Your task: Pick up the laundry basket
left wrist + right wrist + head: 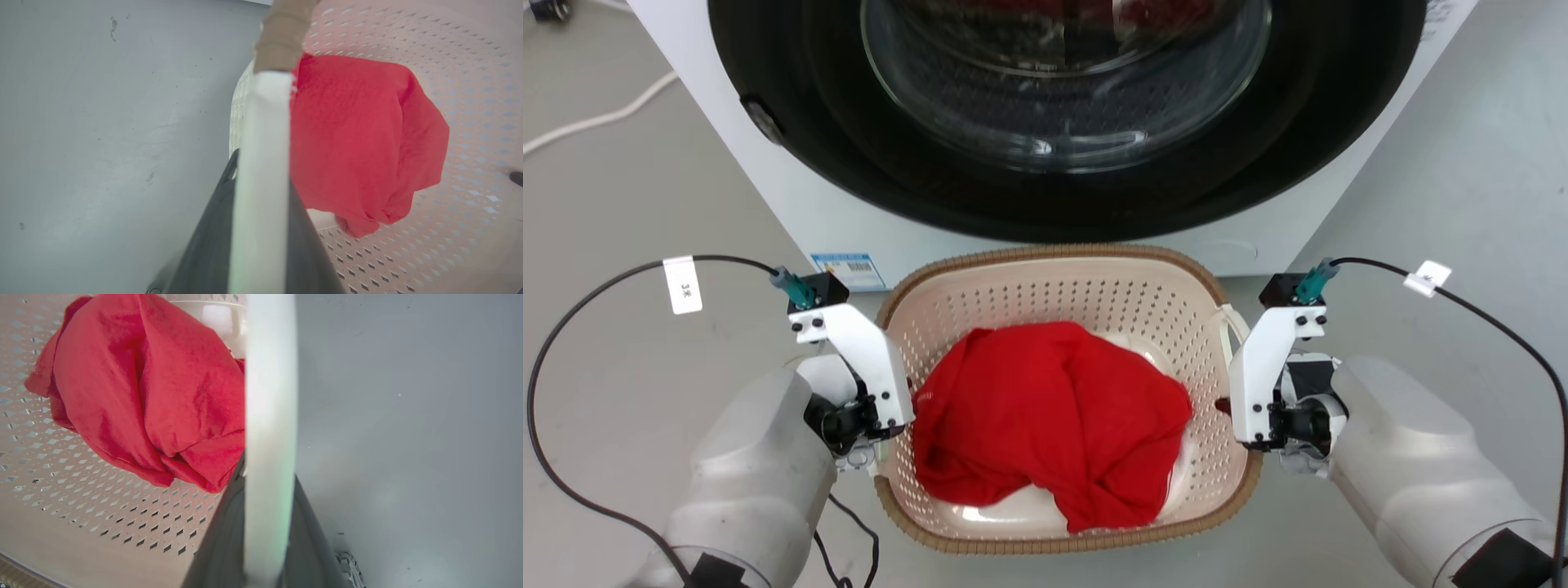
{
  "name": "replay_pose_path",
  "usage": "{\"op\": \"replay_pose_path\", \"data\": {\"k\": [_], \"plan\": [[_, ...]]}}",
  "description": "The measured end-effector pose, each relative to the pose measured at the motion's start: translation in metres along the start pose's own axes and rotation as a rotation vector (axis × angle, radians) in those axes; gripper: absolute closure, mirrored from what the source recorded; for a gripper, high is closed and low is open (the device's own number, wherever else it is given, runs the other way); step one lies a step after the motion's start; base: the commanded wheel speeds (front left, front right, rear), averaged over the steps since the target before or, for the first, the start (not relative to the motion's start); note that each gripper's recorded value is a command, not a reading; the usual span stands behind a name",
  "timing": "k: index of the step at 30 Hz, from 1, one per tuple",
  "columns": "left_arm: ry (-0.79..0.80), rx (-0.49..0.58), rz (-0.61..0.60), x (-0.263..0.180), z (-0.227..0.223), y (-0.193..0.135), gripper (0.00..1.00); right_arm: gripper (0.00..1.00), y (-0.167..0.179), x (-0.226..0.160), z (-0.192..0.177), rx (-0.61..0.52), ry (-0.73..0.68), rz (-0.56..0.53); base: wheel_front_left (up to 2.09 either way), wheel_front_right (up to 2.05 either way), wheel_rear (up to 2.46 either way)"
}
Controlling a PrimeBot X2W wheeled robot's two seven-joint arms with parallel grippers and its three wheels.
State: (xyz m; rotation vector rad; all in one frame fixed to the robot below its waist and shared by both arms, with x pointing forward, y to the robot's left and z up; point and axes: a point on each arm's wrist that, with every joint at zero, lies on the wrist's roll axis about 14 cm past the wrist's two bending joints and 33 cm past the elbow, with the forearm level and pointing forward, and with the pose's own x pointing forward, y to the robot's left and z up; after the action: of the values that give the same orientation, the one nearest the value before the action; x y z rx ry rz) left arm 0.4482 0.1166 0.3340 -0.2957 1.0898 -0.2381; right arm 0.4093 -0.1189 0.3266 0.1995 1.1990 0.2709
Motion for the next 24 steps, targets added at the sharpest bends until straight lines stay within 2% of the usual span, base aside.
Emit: {"op": "replay_pose_path", "data": {"k": [5,14,24], "plan": [[0.001,-0.005,0.0,-0.015,-0.007,-0.003,1.0,1.0,0.005,-0.014,-0.006,-0.042,0.022,-0.017,0.0,0.0,0.0],[0.037,-0.018,0.005,-0.031,-0.037,-0.004,1.0,1.0,0.01,-0.028,-0.041,-0.011,0.095,-0.016,0.0,0.0,0.0],[0.03,-0.015,-0.007,-0.043,-0.047,-0.011,1.0,1.0,0.012,-0.043,-0.053,-0.007,0.117,-0.024,0.0,0.0,0.0]]}}
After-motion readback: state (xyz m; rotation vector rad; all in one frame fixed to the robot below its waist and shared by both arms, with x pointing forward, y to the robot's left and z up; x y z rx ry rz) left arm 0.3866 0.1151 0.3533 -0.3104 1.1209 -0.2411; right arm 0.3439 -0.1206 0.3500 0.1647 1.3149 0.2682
